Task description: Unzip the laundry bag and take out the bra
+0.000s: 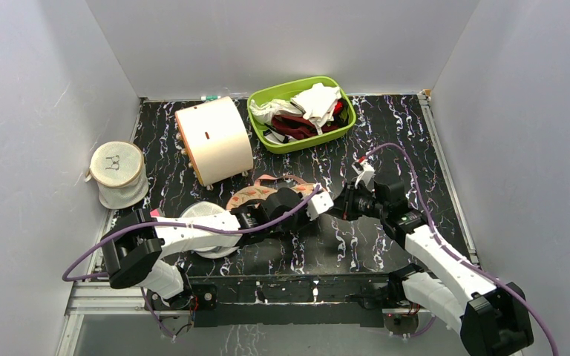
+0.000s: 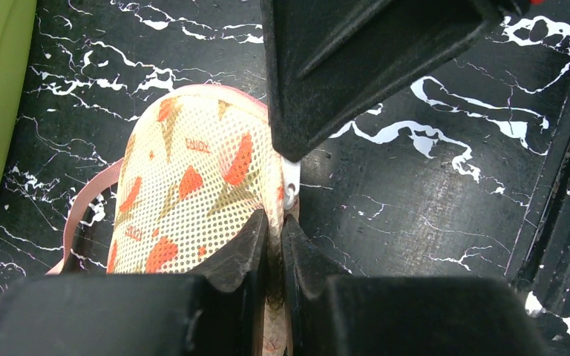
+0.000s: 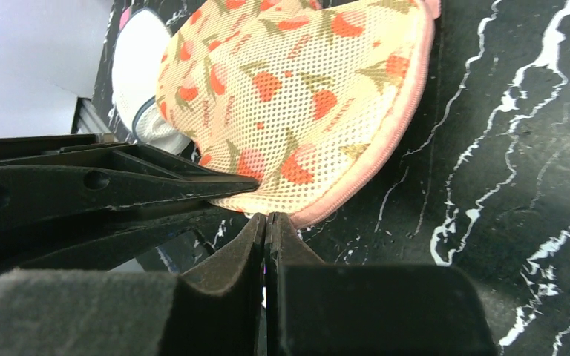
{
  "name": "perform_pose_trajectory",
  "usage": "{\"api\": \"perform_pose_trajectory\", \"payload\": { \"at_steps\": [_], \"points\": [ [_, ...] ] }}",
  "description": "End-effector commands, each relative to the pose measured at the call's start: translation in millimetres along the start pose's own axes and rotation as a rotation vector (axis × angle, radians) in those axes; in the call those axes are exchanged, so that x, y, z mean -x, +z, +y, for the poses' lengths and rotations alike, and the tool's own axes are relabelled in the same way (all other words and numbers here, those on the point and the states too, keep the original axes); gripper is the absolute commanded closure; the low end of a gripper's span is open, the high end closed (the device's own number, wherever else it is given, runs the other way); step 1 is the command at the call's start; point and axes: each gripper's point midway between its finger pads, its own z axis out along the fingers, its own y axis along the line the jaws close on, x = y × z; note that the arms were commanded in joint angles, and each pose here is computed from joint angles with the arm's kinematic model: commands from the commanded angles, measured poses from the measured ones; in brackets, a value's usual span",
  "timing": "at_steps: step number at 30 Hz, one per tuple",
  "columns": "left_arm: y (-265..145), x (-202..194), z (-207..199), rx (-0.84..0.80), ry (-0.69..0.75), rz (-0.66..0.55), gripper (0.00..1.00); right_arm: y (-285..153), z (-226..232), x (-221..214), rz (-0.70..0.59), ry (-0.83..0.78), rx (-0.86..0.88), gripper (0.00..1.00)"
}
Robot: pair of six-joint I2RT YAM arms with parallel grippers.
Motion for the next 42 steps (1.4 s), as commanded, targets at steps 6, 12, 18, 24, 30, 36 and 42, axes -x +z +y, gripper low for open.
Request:
{"api": "perform_pose_trajectory", "payload": {
  "at_steps": [6,12,18,24,30,36,42],
  "points": [
    [-15.1,14.8,5.5,0.005,0.021,-0.035,1.00,-14.8,-18.4,38.2,-0.231,-0.063,-0.123,1.00],
    [-18.6,17.7,7.5,0.014,0.027,-0.048,1.00,-16.6,-28.1,34.9,-0.217,-0.049,-0.130,1.00],
    [-19.4,19.0,9.6,0.024,0.025,-0.055,1.00,-8.2,16.6,4.9,-0.008,-0.054,0.158,0.81],
    [-20.1,25.3,13.7,0.018,-0.002,-0.073,1.00,-0.1,36.1,-13.4,-0.012,-0.073,0.171,0.68],
    [-21.0,25.4,15.5,0.022,-0.008,-0.074,1.00,11.9,17.6,-11.0,-0.067,-0.047,-0.027,0.55],
    [-18.6,25.2,12.8,0.006,-0.018,-0.070,1.00,14.7,19.1,0.7,-0.150,-0.041,-0.123,0.58],
    [-17.6,26.8,10.6,-0.006,-0.024,-0.072,1.00,19.0,12.6,-0.7,-0.175,-0.062,-0.268,0.59]
  ]
}}
